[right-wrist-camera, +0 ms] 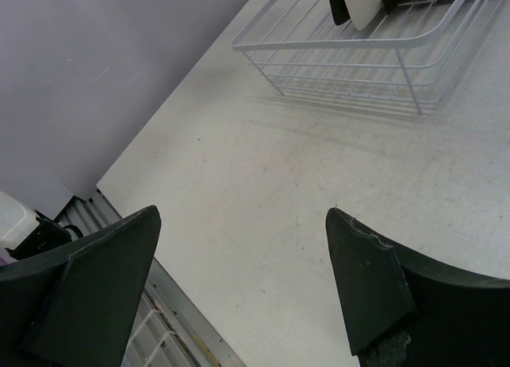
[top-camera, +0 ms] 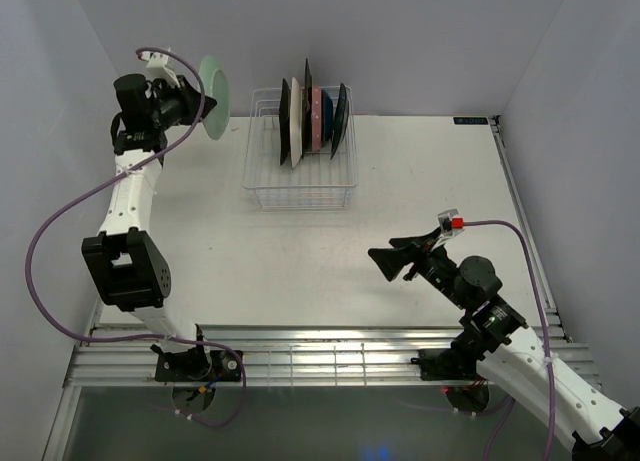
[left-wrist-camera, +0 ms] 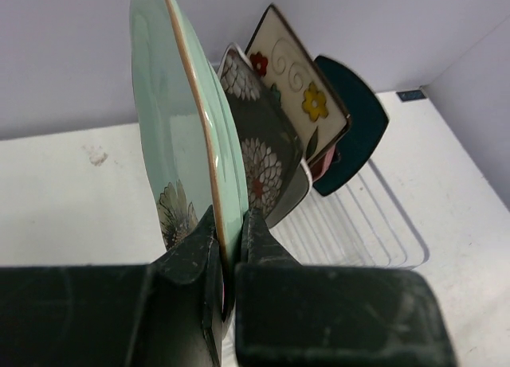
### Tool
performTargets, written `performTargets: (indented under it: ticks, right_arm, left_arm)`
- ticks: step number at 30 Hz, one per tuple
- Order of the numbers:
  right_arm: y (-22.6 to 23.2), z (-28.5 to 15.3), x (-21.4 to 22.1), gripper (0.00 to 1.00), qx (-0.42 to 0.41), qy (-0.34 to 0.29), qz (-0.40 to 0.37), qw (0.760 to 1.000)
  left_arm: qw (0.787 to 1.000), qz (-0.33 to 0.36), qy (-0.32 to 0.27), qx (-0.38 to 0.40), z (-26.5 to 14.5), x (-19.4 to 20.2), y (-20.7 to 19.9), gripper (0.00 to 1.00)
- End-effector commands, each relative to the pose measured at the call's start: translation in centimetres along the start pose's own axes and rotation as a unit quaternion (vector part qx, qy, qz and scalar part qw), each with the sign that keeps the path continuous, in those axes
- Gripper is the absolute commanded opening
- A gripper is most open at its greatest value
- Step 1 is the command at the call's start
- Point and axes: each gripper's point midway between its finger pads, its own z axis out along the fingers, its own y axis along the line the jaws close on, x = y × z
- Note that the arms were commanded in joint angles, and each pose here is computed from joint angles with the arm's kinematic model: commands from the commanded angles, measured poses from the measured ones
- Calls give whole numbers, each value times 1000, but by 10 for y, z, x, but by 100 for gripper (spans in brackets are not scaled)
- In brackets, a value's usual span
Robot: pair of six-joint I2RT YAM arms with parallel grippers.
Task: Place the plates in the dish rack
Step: Pick up the plate from the corner of the board.
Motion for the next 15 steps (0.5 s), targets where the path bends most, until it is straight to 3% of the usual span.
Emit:
performTargets:
  ticks: [1, 7, 15]
  right_arm:
    - [11, 2, -10, 90, -26, -18, -2, 1000]
    - [14, 3, -10, 90, -33, -17, 2, 999]
    - [17, 2, -13, 90, -37, -16, 6, 999]
  left_arm:
    - [989, 57, -124, 55, -30, -111, -54, 0]
    - [993, 13, -96, 68, -14, -87, -42, 0]
    - [985, -47, -85, 145, -3, -73, -34, 0]
